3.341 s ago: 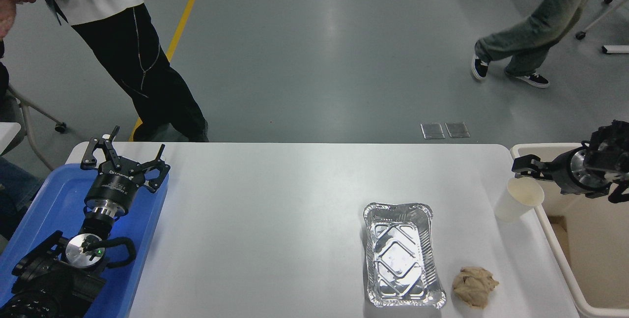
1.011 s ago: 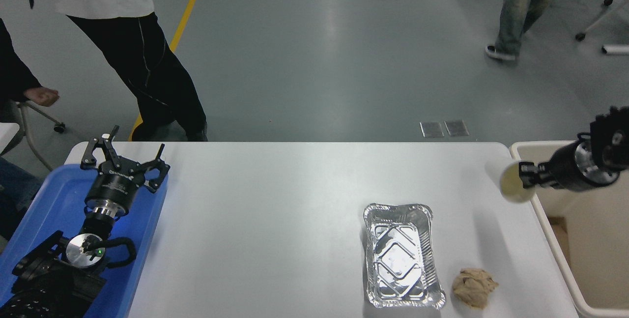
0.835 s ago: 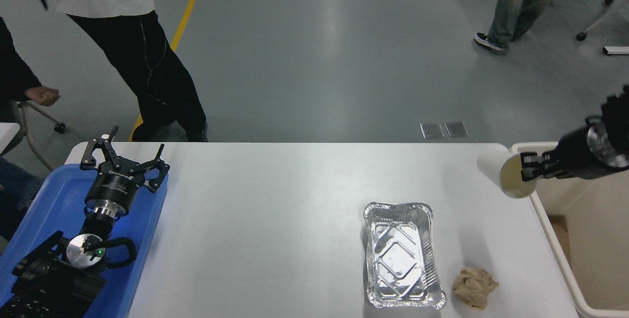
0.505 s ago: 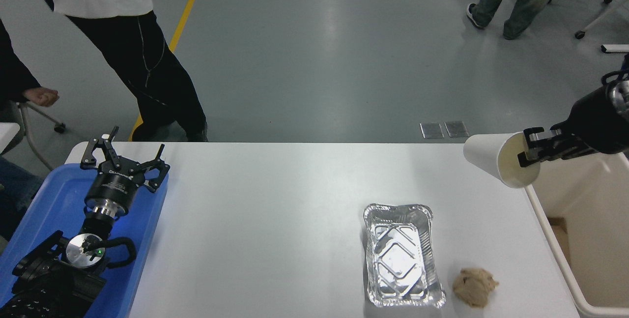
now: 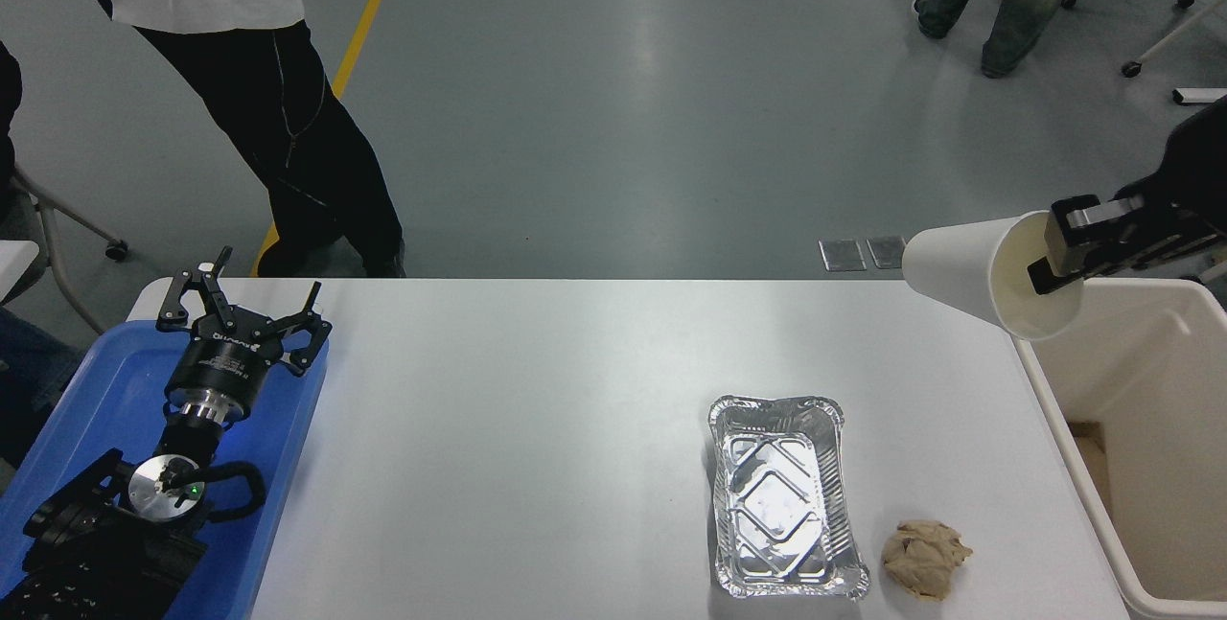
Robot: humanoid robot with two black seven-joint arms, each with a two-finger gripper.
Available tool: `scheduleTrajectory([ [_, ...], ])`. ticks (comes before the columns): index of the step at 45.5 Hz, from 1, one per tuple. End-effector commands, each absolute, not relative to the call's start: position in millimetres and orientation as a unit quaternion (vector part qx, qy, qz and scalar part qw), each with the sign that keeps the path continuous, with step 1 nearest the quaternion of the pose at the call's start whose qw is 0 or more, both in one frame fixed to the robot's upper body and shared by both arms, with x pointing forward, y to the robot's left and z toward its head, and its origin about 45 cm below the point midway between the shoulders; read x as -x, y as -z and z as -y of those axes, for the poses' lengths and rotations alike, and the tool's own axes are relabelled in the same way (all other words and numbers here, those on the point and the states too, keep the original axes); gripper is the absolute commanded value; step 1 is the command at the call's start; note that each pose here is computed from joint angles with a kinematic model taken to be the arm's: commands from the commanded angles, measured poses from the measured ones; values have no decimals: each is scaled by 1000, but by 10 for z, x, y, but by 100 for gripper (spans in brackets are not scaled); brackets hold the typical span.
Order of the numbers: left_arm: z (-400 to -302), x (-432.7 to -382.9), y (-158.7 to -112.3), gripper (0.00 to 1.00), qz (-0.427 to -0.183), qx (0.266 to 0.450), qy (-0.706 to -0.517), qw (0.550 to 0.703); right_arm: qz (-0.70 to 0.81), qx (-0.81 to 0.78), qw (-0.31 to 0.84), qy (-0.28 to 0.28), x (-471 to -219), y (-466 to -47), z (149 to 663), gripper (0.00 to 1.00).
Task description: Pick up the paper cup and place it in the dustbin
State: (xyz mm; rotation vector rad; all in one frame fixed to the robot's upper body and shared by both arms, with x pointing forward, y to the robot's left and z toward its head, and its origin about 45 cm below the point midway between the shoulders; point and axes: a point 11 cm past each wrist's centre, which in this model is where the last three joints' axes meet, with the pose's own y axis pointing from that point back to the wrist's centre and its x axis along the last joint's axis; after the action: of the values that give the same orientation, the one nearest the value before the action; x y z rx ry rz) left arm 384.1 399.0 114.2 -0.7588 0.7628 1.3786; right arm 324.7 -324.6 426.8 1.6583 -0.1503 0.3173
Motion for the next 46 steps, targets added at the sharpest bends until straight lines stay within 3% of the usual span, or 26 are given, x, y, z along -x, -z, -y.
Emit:
scheduleTrajectory([
  [1,-3990,-3843,-1145,99,-334,333,-605,642,118,-708,686,-119,-3577,-3761,3750,0],
  [15,-3990,-3843,-1145,99,-334,333,-605,642,243,-661,707,-70,-3939,-3052,4698,0],
  [23,-3990,-3843,-1145,99,-334,333,-605,642,305,-641,703,-44,-3938,-2567,5142,0],
  [34,-3990,-3843,-1145,99,-334,333,-605,642,379,-592,711,-29,-3623,-1882,5737,0],
  [46,-3990,-3843,-1145,99,-334,333,-605,642,419,-579,699,-29,-3325,-1186,5685,0],
])
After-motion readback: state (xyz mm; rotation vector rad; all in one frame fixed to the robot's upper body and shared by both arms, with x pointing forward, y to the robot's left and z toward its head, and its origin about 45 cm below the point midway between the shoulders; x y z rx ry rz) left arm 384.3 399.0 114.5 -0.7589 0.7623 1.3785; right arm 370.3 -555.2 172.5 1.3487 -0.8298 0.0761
